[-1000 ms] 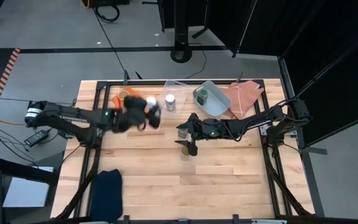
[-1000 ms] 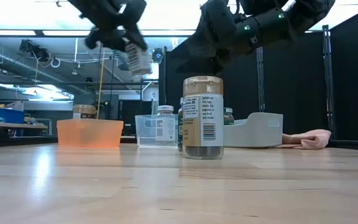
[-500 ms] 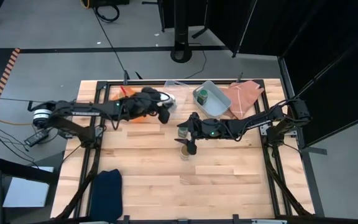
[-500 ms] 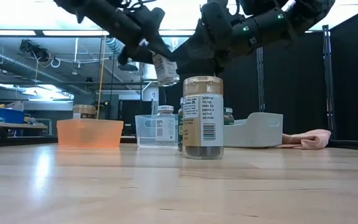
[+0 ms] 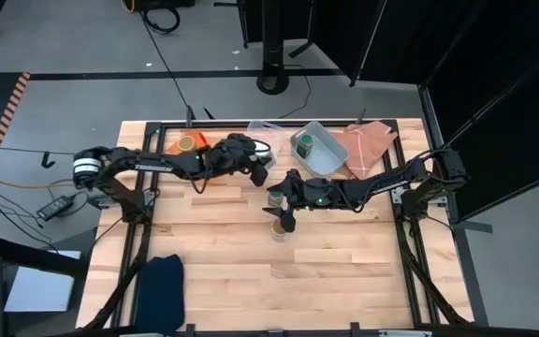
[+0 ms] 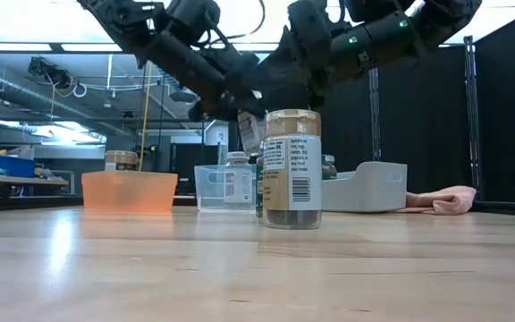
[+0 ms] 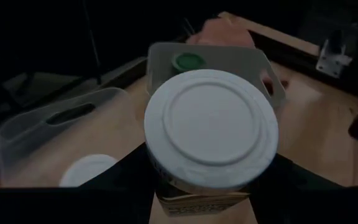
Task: Sort spices by type
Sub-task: Put the white seasoning bottle into the transparent bin
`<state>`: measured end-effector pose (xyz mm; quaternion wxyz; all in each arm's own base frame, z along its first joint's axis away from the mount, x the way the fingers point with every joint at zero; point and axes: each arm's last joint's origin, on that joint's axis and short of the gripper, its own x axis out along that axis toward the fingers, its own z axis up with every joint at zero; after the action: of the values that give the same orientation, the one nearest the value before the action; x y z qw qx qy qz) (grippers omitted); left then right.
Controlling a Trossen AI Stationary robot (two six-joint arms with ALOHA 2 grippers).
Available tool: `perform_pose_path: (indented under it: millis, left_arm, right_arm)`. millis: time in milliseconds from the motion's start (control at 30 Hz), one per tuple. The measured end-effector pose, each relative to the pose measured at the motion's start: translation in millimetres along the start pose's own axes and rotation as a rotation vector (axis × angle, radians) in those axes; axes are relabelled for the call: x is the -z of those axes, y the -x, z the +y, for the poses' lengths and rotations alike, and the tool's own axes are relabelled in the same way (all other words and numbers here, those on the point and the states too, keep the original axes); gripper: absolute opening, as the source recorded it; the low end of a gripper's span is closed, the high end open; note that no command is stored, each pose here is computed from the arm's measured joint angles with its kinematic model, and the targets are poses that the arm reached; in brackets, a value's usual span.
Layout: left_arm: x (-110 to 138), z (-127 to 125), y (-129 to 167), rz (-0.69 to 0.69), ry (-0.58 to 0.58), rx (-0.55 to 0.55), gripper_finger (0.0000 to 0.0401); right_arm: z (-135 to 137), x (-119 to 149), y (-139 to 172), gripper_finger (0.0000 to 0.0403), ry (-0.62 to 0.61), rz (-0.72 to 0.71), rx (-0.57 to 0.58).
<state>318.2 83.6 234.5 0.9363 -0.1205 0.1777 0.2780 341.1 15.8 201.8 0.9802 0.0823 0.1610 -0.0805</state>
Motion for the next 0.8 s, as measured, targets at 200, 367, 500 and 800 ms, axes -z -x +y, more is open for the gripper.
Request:
perform_pose_path:
  millis: [200,367,500,800]
  left_arm:
    - [13.5,-0.8,-18.6,0.025,-0.01,0.003,0.0202]
    - [21.7,6.2,-26.5,0.058,-0.026,-0.043,0.0202]
    - [17.4,12.7,-27.3,0.037,-0.031,-0.081,0.0202]
    - [16.0,17.5,-27.9,0.018,-0.029,-0.149,0.0202]
  right_arm:
    - [0.1,0.1,0.1,0.0322,-0.026,0.001,0.0]
    - [0.5,0.2,0.2,0.0323,-0.033,0.002,-0.001]
    - [0.5,0.2,0.2,0.032,-0.033,0.002,-0.001]
    - [0.5,0.3,0.2,0.0322,-0.033,0.004,-0.001]
